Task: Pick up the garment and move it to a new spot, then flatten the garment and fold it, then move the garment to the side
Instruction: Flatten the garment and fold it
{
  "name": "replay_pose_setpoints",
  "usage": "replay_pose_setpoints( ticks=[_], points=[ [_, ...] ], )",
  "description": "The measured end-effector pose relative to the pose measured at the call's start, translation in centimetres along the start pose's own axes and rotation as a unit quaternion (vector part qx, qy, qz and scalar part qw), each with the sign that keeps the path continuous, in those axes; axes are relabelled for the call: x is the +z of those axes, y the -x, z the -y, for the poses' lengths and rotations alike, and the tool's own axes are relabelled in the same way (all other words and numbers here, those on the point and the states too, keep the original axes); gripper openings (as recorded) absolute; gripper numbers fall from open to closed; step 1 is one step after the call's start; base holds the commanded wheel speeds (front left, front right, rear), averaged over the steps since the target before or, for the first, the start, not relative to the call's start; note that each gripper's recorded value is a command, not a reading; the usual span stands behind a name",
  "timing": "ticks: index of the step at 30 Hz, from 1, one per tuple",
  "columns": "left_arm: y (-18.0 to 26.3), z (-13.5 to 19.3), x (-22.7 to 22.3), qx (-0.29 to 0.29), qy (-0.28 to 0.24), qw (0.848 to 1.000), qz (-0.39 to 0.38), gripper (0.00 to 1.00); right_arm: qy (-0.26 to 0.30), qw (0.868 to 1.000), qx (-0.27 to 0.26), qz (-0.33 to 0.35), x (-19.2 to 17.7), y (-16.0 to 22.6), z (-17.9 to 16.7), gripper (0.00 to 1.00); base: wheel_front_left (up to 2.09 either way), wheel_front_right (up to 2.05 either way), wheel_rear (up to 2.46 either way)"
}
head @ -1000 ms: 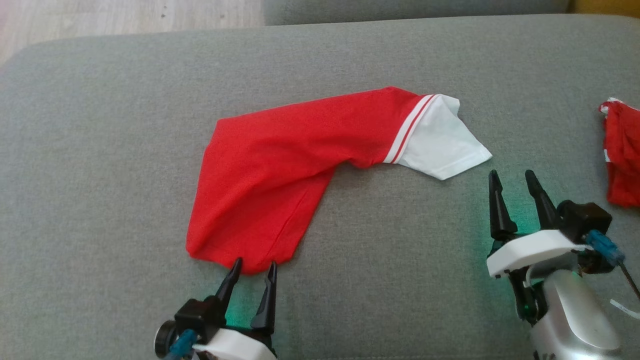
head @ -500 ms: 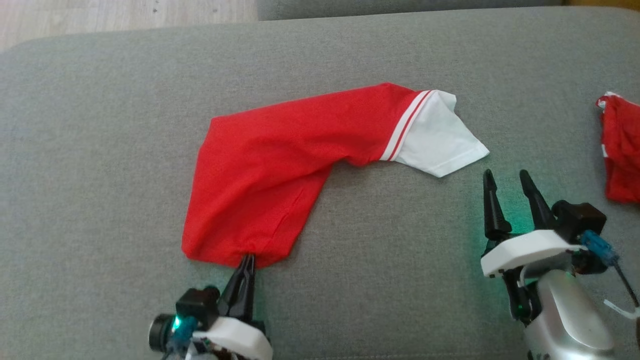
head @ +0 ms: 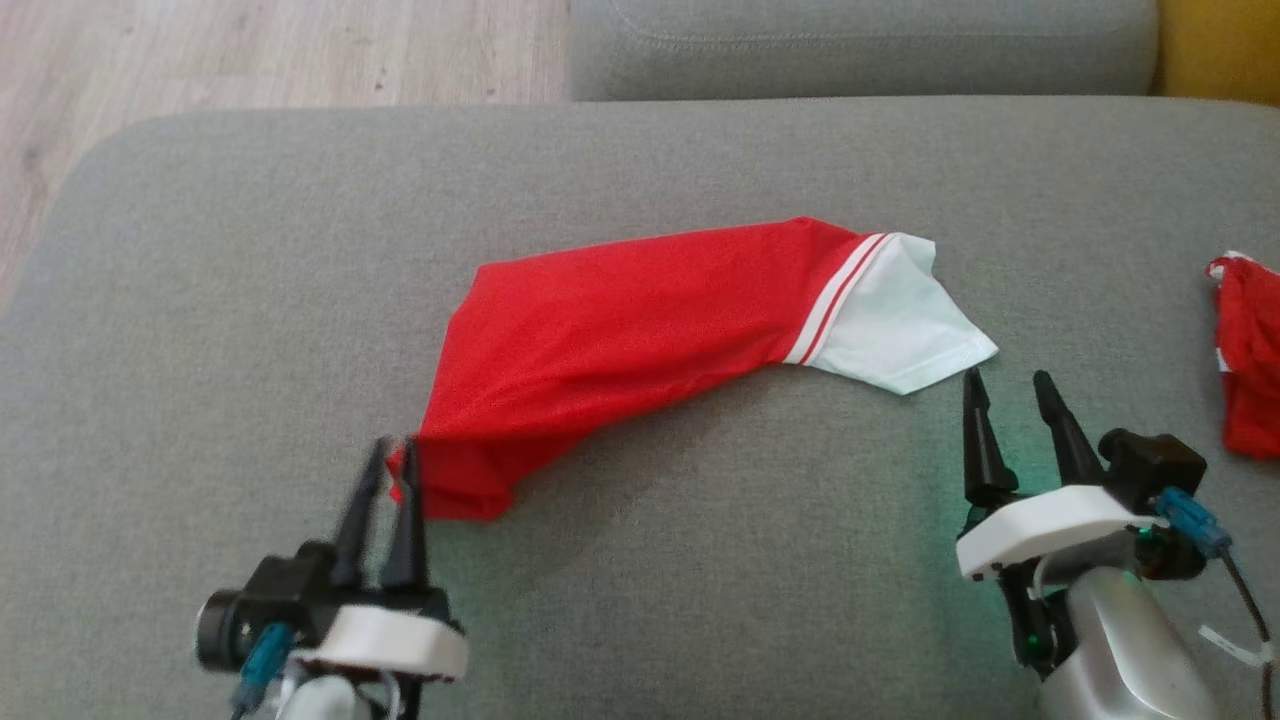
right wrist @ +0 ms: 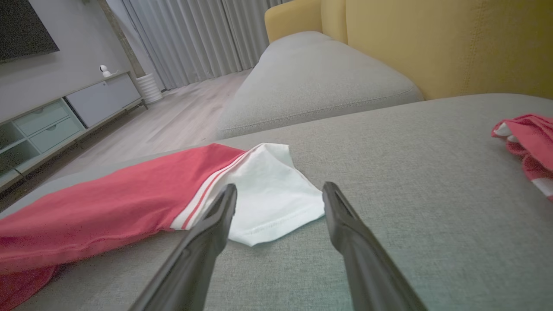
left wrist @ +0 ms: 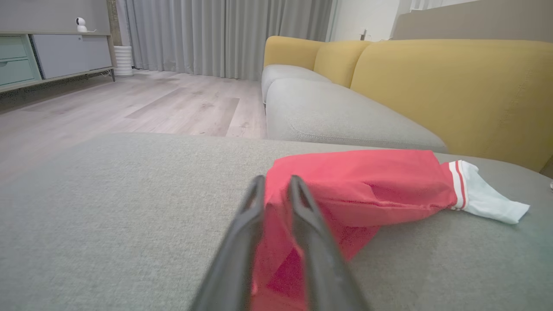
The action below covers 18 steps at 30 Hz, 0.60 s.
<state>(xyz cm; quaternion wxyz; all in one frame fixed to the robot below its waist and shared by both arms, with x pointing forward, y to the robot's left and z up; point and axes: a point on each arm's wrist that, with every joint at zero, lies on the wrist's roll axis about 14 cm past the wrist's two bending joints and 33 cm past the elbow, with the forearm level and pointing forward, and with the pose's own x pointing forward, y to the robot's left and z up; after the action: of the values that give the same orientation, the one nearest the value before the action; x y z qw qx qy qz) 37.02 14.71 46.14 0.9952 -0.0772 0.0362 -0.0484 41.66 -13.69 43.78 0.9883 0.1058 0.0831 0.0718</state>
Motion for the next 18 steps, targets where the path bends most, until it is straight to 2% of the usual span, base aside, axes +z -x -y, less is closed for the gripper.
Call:
replay_pose_setpoints(
  ticks=[6,13,18],
  points=[
    [0.3,-1.6,-0.2,0.020,-0.003,1.000,-0.003,1.00,-0.015,1.000,-0.003,0.013,0.8,0.4,0.0,1.00,0.00,0.00,0.00],
    [1.3,-2.9,-0.7,0.057,-0.009,0.998,-0.010,1.00,-0.001,0.998,-0.021,0.052,3.0,1.6,1.3,1.00,0.00,0.00,0.00],
    [2.7,-2.9,-2.7,0.071,0.016,0.997,-0.038,1.00,0.009,0.999,-0.017,0.051,2.6,3.2,1.0,1.00,0.00,0.00,0.00]
  ],
)
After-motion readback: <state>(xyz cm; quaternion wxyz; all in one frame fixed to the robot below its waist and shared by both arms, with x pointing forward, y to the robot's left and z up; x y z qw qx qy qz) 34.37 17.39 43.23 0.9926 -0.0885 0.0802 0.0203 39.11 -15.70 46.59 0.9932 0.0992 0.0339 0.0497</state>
